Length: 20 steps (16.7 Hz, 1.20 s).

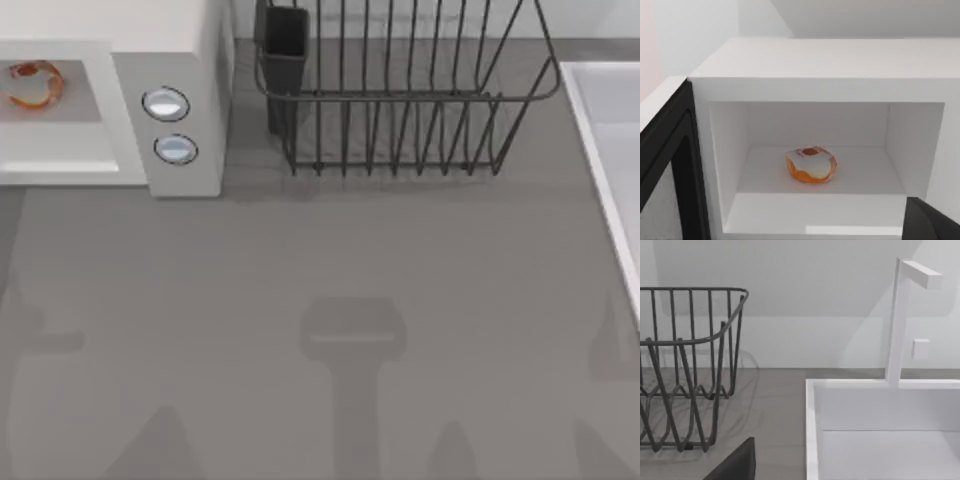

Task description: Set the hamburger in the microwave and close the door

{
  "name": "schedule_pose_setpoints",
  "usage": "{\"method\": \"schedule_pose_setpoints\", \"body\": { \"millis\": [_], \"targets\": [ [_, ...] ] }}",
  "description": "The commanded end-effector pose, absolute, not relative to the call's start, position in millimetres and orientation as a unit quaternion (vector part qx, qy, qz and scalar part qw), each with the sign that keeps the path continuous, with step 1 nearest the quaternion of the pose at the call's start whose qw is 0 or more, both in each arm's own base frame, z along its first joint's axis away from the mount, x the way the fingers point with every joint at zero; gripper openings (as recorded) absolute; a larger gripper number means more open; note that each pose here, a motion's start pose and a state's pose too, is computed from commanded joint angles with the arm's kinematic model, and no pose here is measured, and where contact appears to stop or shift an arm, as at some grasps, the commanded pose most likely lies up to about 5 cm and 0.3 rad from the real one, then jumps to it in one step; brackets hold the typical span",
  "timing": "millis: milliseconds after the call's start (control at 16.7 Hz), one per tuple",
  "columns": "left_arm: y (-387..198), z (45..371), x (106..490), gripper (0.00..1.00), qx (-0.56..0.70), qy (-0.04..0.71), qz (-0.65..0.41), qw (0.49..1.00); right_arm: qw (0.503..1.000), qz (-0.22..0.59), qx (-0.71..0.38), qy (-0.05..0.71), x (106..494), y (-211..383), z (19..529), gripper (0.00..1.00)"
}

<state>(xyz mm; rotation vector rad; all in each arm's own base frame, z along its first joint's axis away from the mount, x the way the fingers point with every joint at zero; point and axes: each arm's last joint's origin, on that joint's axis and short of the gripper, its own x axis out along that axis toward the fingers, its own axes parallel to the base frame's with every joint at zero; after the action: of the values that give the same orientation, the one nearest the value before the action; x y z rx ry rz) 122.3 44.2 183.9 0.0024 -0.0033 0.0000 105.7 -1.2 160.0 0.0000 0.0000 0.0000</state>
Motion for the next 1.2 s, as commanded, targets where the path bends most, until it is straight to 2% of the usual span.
{"method": "schedule_pose_setpoints", "body": {
  "millis": [840, 1020, 1200],
  "targets": [
    [26.6, 181.2, 125.4, 0.00, 0.003, 0.004, 0.002, 1.000, 1.000, 0.000, 0.000, 0.000, 105.7, -1.2, 160.0, 1.00],
    [37.3, 193.6, 132.0, 0.00, 0.015, 0.048, 0.012, 0.999, 1.000, 0.000, 0.000, 0.000, 105.7, -1.2, 160.0, 1.00],
    [60.1, 211.7, 146.9, 0.00, 0.026, 0.129, 0.024, 0.991, 1.000, 0.000, 0.000, 0.000, 105.7, -1.2, 160.0, 1.00]
  ]
}}
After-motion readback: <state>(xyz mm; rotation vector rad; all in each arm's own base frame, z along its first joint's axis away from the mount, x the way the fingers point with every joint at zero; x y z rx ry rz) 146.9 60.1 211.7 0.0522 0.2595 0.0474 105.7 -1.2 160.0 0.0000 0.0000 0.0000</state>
